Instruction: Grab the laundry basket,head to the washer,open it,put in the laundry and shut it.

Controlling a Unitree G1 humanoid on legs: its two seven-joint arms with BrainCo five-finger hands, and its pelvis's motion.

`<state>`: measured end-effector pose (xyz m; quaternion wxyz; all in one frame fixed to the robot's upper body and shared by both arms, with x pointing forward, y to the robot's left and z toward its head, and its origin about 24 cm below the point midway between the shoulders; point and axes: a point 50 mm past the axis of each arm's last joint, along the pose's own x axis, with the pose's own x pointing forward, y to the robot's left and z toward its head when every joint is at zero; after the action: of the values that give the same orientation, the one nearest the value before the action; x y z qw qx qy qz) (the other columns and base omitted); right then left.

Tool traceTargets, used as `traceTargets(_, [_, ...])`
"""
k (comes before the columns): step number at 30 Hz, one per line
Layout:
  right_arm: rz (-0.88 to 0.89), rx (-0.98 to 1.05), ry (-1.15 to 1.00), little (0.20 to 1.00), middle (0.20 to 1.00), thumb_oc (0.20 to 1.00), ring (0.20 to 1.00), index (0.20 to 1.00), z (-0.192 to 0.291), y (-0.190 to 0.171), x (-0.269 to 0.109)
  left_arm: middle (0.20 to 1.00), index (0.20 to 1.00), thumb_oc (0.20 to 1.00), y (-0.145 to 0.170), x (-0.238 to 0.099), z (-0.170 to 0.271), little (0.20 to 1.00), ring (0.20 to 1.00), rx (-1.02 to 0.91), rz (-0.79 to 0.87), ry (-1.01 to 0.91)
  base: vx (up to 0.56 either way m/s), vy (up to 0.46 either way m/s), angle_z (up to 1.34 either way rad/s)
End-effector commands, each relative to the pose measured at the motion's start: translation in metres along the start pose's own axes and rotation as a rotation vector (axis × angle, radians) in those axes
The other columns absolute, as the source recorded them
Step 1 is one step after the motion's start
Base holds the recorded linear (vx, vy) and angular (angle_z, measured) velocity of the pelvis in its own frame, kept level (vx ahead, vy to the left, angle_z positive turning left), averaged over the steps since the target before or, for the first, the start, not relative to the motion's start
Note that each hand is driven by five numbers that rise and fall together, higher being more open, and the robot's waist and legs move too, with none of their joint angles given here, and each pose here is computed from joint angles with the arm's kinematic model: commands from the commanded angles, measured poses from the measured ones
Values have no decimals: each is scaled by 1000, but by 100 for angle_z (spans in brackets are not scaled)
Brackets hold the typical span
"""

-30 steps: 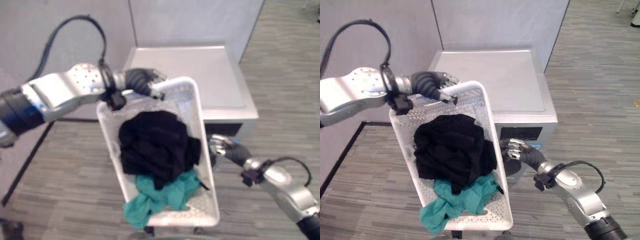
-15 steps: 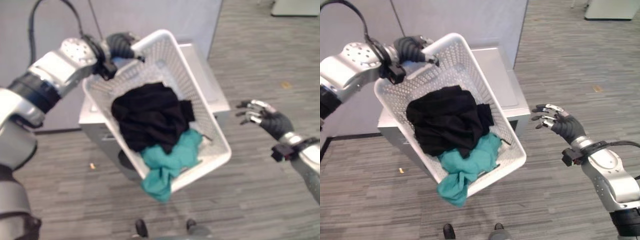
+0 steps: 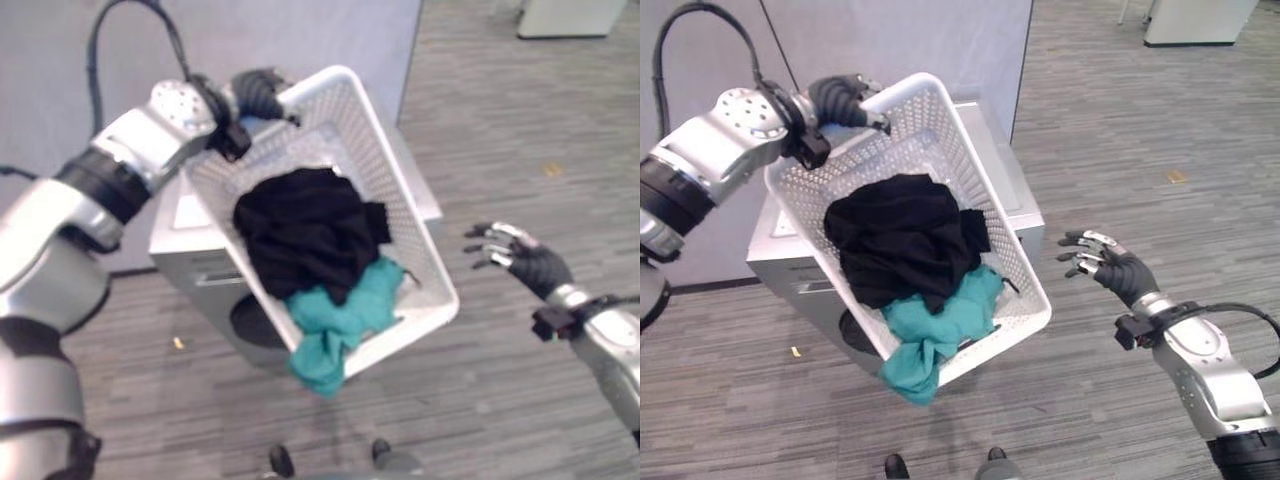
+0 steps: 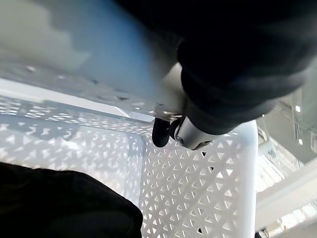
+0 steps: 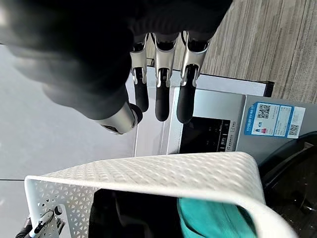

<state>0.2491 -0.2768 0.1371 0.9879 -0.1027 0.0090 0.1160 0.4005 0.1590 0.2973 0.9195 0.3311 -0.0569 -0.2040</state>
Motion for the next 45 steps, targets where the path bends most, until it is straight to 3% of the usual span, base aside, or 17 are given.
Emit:
traceTargets(1, [-10,-87,-139,200,200,200,200,200,35,-5,7,200,200,200,65,-15,50,200,200,-129,354,-204,24,2,-6])
traceTargets(11, [-21,-118,-132,200,200,200,200,200,31,-5,-3,200,200,200,103,-39,68,200,200,-19,581,-219,36,4,-14])
traceTargets(12, [-30,-116,-119,200,200,200,200,200,24,-4,-7,200,200,200,118,-50,73,200,200,-6,671,-226,43,14,-19])
traceTargets(17, [-69,-120,-91,200,200,200,200,200,12,-5,-20,200,200,200,141,-72,80,200,200,-19,822,-248,57,18,-24])
traceTargets(25, [-66,-148,-66,200,200,200,200,200,1,0,-33,200,200,200,163,-98,54,200,200,-68,983,-189,59,11,-11])
traceTargets(36, [-9,-154,-68,200,200,200,200,200,-2,16,-35,200,200,200,122,-59,-9,200,200,-130,921,-20,28,0,1])
traceTargets(45, [27,-156,-65,200,200,200,200,200,-2,22,-34,200,200,200,105,-51,-40,200,200,-170,921,79,4,0,1])
